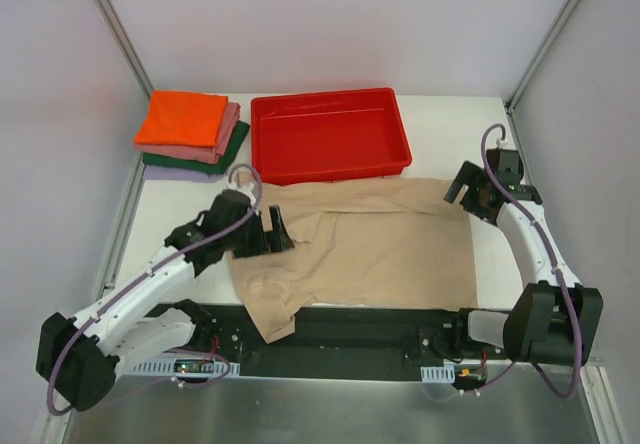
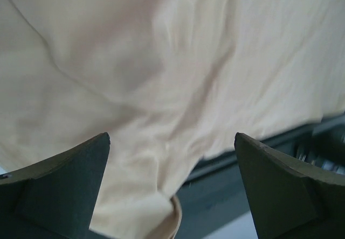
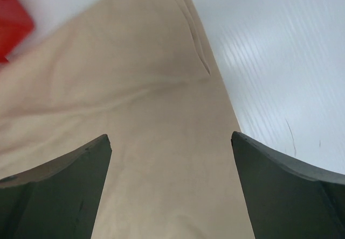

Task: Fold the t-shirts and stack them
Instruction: Fold the flattened tshirt in 1/3 of the way, then grap the side of the flattened tshirt furthest away from the robot with both arms

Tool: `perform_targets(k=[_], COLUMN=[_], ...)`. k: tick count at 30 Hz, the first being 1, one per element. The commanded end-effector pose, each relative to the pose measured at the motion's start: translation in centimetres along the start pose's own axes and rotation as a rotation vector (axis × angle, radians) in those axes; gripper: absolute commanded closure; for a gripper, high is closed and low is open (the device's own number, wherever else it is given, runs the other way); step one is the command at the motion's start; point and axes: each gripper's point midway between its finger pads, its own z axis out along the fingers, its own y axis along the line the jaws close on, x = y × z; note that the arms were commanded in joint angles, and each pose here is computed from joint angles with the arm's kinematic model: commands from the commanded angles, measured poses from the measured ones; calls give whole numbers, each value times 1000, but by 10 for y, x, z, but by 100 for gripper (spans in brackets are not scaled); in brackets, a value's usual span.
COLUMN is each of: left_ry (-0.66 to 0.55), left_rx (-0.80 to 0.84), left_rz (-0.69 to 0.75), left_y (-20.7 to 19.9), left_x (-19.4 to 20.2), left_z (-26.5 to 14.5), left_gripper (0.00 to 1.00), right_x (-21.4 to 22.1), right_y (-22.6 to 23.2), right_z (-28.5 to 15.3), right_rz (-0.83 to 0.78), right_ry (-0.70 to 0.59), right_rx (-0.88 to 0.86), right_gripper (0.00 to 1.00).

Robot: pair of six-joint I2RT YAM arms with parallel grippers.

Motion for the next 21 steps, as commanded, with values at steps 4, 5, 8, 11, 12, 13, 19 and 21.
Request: perform_targets(k=[4,5,8,11,12,13,19,21], left_ry=[459,496,566,631,637,641,611,558], left_rx=[159,163,185,199,195,184,64,16], left_rz=[140,144,185,230,240,253,286,282], left_y=[3,5,9,13,16,19,26,25], left_x=[163,177,209,229,232,234,228,217], left_z=[-41,-47,-61,-72,-72,-71,-57,-52], left_gripper=[1,1,2,8,14,18,81,100], right_x=[68,72,80,84,84,85,98,108], right_y=[-27,-29,-31,-34,-35,-36,-43,-47], right_z=[-3,-5,-9,-14,-15,-16,-25,-31], right_rz=[8,9,16,21,20,19,29,64], right_ry=[124,130,122,96,90,85,116,129], right_rx=[41,47,35,30,31,31,51,63], right_gripper=[4,4,4,4,4,4,4,4])
